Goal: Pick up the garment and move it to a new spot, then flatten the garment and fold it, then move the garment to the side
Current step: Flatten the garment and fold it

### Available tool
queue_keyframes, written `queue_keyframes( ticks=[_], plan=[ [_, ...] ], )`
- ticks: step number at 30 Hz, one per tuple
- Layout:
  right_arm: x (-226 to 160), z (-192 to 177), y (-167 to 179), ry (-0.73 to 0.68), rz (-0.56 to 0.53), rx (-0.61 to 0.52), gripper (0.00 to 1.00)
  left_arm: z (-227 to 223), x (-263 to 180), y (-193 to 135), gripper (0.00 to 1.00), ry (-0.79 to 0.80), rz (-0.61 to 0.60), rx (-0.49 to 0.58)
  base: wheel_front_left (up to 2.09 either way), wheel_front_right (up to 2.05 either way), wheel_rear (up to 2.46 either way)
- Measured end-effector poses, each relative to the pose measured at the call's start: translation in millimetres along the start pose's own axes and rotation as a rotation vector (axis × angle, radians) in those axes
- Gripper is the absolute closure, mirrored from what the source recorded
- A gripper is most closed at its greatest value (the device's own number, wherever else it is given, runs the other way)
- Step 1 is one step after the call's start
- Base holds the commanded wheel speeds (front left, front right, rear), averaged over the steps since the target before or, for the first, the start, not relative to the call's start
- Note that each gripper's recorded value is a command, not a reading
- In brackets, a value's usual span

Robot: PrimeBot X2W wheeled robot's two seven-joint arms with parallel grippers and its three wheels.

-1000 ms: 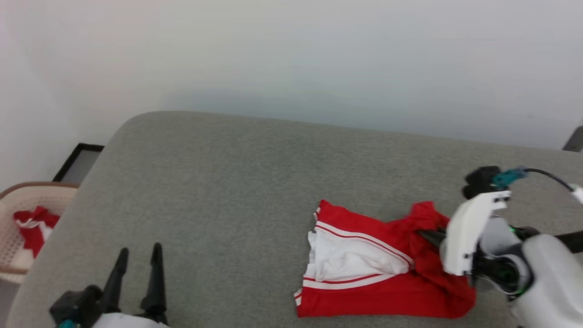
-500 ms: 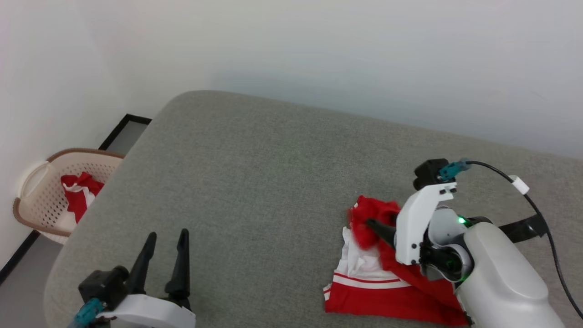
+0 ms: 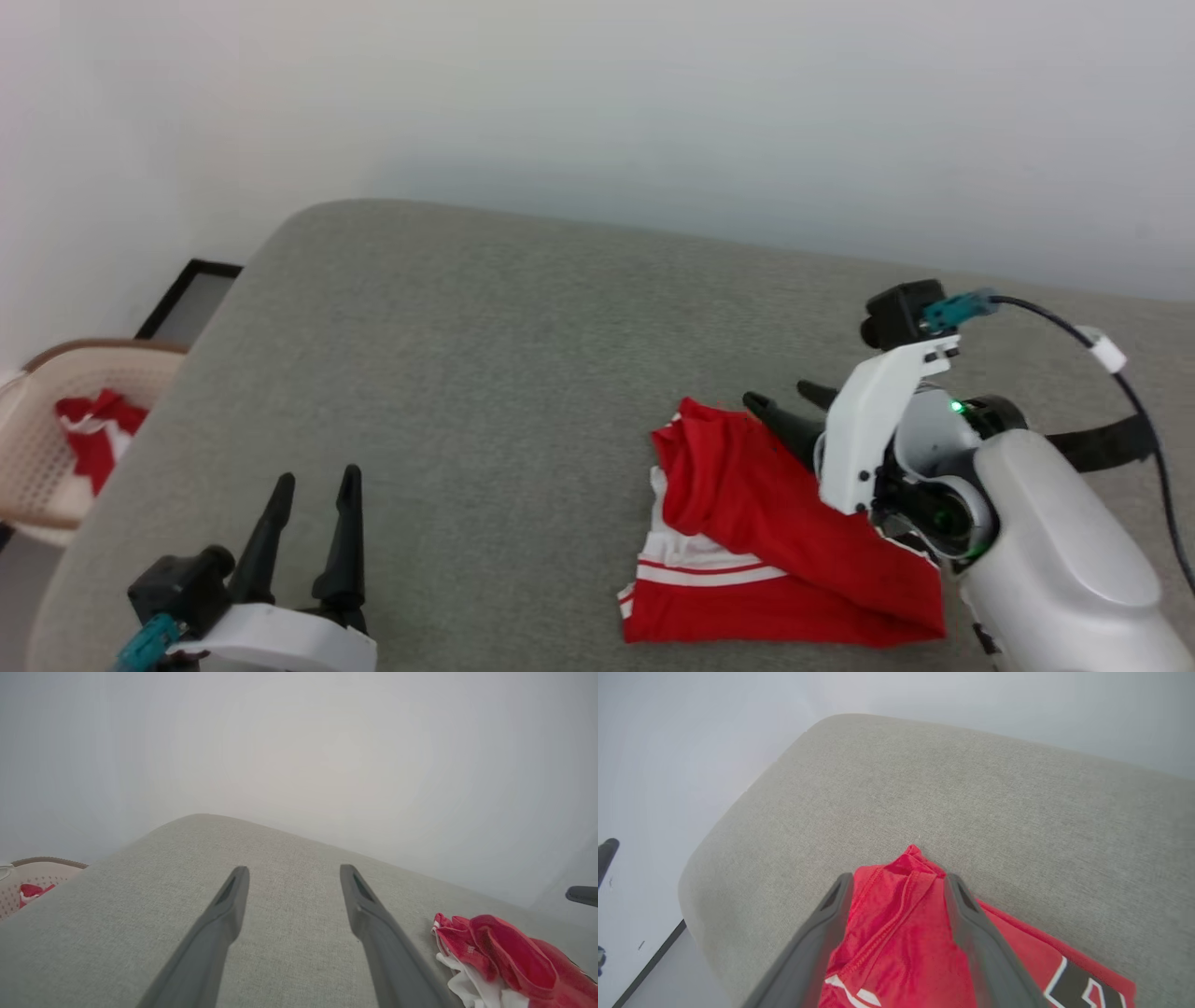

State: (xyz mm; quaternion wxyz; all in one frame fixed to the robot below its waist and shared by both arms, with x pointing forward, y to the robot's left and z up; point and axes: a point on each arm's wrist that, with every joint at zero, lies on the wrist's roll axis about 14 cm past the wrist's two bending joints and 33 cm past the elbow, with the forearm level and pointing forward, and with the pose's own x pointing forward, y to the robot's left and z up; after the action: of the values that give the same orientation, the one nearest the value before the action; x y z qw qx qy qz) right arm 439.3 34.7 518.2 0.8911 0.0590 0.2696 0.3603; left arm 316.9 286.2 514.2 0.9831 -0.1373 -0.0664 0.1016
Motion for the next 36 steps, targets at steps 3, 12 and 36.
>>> queue_keyframes(
  ticks=[3, 12, 36],
  plan=[
    [-17.5, 9.2, -12.4, -0.067, -0.023, 0.004, 0.00, -3.0, 3.5, -6.5, 0.00, 0.010, -0.027, 0.006, 0.00, 0.00, 0.00],
    [-86.6, 22.8, -65.9, -0.290, -0.177, -0.038, 0.00, -9.6, 17.6, -32.5, 0.00, 0.030, -0.125, 0.044, 0.00, 0.00, 0.00],
    [-217.7, -37.7, -130.2, -0.558, -0.521, -0.137, 0.00, -8.5, 13.6, -30.1, 0.00, 0.036, -0.150, 0.070, 0.00, 0.00, 0.00]
  ],
)
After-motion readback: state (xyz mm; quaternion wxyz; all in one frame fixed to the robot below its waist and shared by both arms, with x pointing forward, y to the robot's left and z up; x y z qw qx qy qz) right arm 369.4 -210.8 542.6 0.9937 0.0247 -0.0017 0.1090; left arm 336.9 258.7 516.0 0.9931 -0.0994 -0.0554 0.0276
